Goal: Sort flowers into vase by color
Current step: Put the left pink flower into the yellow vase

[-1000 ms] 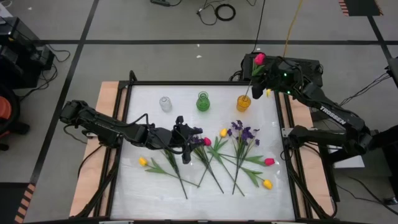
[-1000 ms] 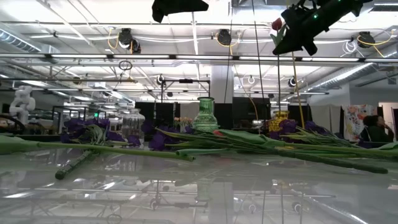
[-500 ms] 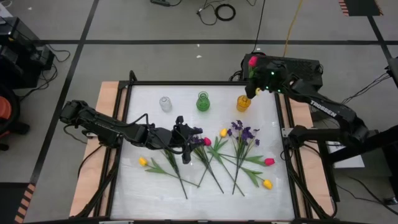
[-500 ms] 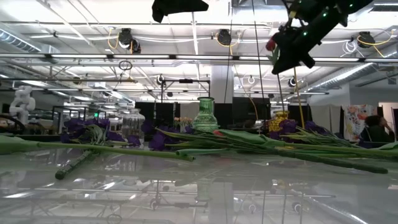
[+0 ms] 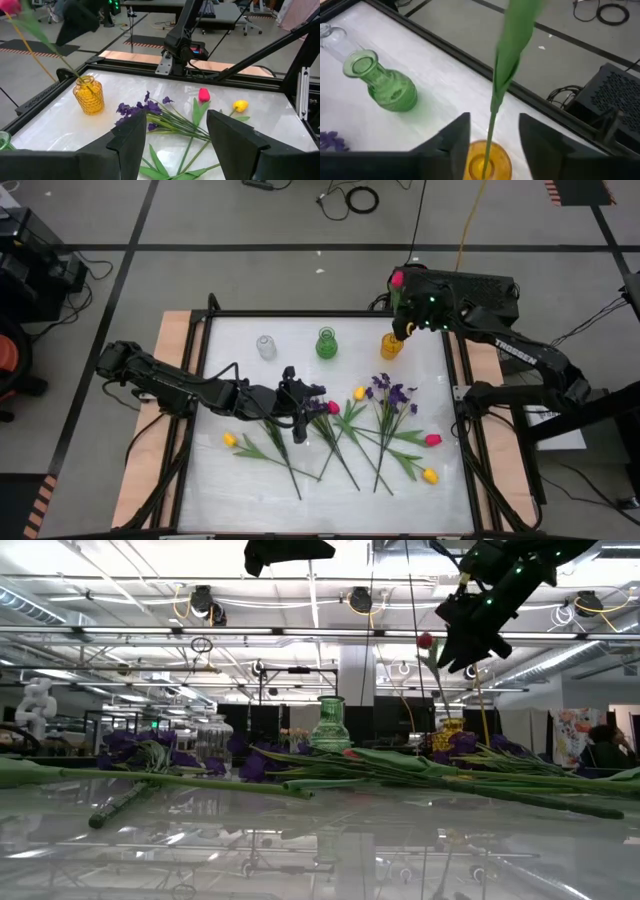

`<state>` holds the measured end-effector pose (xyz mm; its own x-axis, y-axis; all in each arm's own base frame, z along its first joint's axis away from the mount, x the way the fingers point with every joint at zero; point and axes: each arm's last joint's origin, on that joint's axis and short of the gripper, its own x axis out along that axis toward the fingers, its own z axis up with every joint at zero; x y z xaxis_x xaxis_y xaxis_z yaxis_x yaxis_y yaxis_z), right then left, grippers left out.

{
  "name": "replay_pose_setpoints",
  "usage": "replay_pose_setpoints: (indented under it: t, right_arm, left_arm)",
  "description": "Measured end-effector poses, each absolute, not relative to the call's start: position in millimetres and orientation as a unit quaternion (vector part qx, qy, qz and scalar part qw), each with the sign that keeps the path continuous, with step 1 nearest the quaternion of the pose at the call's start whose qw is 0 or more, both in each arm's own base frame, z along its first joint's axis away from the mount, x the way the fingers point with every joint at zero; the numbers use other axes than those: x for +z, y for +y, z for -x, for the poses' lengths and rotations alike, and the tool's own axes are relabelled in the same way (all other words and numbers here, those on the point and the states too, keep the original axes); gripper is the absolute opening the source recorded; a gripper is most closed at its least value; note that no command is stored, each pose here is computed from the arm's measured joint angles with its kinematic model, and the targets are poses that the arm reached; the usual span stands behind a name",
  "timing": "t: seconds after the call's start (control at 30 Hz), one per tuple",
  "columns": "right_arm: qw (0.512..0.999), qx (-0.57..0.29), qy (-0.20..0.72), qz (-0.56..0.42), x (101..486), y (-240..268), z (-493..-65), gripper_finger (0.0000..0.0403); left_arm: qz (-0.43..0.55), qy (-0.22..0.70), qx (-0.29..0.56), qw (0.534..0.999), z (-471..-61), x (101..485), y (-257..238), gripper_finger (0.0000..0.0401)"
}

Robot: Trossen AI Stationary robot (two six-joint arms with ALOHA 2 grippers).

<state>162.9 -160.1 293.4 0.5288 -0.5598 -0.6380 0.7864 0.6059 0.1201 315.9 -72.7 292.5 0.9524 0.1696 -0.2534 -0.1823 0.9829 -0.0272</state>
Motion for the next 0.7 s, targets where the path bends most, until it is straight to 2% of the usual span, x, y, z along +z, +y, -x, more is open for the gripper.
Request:
replay_pose_setpoints:
  t: [0.17,0.27,0.37,0.53,0.7]
  right_arm:
    - [0.860,-0.387,0.266,-0.199,310,-138,-146,0.0228]
    - [0.880,-0.369,0.234,-0.188,325,-116,-133,0.0250]
    - [0.905,-0.336,0.191,-0.180,340,-90,-119,0.0258]
    - [0.941,-0.234,0.142,-0.199,352,-52,-103,0.0256]
    - [0.958,-0.135,0.113,-0.225,329,-33,-122,0.0254]
  left_arm:
    - [0.021,0.130,0.089,0.987,-316,292,-73,0.0216]
    - [0.020,0.133,0.090,0.987,-316,291,-72,0.0216]
    - [0.019,0.137,0.092,0.986,-316,290,-71,0.0216]
    - [0.020,0.144,0.098,0.985,-317,288,-68,0.0216]
    - [0.004,0.195,0.104,0.975,-319,269,-66,0.0216]
